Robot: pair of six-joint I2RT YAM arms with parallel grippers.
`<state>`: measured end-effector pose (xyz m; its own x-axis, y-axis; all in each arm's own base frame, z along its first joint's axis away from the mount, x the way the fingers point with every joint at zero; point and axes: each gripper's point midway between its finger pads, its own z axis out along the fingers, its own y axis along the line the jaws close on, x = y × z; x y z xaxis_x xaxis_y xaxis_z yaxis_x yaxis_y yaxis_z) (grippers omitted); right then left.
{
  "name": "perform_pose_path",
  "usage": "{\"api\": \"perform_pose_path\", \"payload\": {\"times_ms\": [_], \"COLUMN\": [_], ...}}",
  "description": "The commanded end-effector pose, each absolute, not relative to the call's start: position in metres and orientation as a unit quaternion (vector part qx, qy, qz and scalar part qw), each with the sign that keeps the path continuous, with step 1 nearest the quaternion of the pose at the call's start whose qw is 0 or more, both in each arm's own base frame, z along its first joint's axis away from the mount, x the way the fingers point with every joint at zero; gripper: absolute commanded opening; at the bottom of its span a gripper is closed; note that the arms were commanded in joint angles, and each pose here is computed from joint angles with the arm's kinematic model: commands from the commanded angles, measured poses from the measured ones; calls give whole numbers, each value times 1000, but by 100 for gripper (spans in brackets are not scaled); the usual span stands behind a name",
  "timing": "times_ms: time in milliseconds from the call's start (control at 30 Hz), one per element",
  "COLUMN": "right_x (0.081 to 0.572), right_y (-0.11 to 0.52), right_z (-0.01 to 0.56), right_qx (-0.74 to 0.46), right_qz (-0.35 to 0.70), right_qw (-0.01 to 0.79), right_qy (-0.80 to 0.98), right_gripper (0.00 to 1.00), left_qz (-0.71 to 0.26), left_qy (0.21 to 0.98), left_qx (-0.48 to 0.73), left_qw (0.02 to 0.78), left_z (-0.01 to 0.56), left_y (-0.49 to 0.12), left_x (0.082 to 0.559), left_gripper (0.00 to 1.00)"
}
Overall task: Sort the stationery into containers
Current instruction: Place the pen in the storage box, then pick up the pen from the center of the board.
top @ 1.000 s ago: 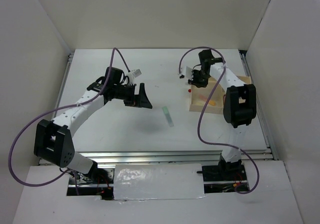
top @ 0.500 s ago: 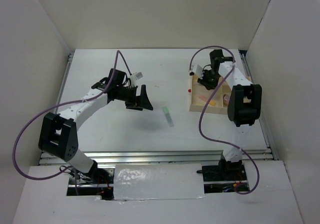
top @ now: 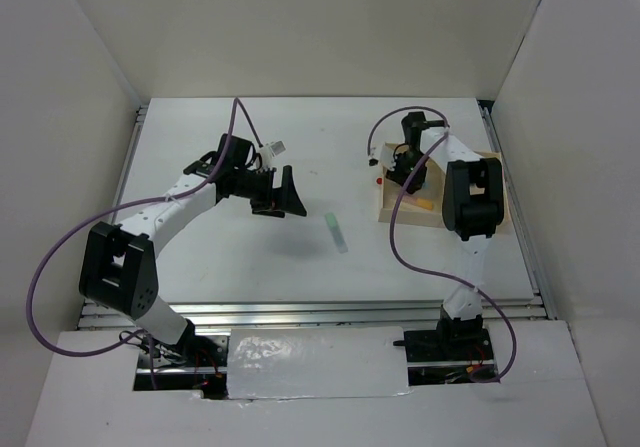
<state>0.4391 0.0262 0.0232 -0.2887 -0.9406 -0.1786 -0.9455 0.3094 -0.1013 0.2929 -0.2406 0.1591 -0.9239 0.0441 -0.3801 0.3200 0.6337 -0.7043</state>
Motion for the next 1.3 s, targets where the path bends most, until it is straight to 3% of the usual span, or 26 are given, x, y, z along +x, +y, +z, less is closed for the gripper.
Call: {"api": "perform_pose_path", "payload": {"times_ms": [0,67,267,400,667,867,1100,1267], "right_x": [456,453,451,449,476,442,389,378], "right_y": [29,29,30,37,55,64,76,84], "right_z": [34,31,35,57,171,234,262,274], "right_qx": [-589,-594,-605,-602,-460,-362,-343,-337], "right_qz": [-8,-9,-28,-23,-7,63,105,131], "right_qw": [121,113,119,140,334,429,474,493], "right_qy": [799,796,787,786,823,826,804,791], "right_gripper": [27,39,55,55,55,56,56,56], "left_qz": [-412,-402,-326,-288,-172,-128,-114,-74], "left_qy": [887,892,910,919,943,959,968,971], "left_qx": [107,94,70,103,80,66,75,86], "left_qw": [180,184,246,251,275,245,211,212], "left_z": [168,166,161,148,117,88,56,31], "left_y": [-239,-236,-230,-256,-293,-324,-350,-344], "left_x": [298,301,318,293,284,295,291,296], "left_gripper": [99,99,99,99,99,99,99,96]}}
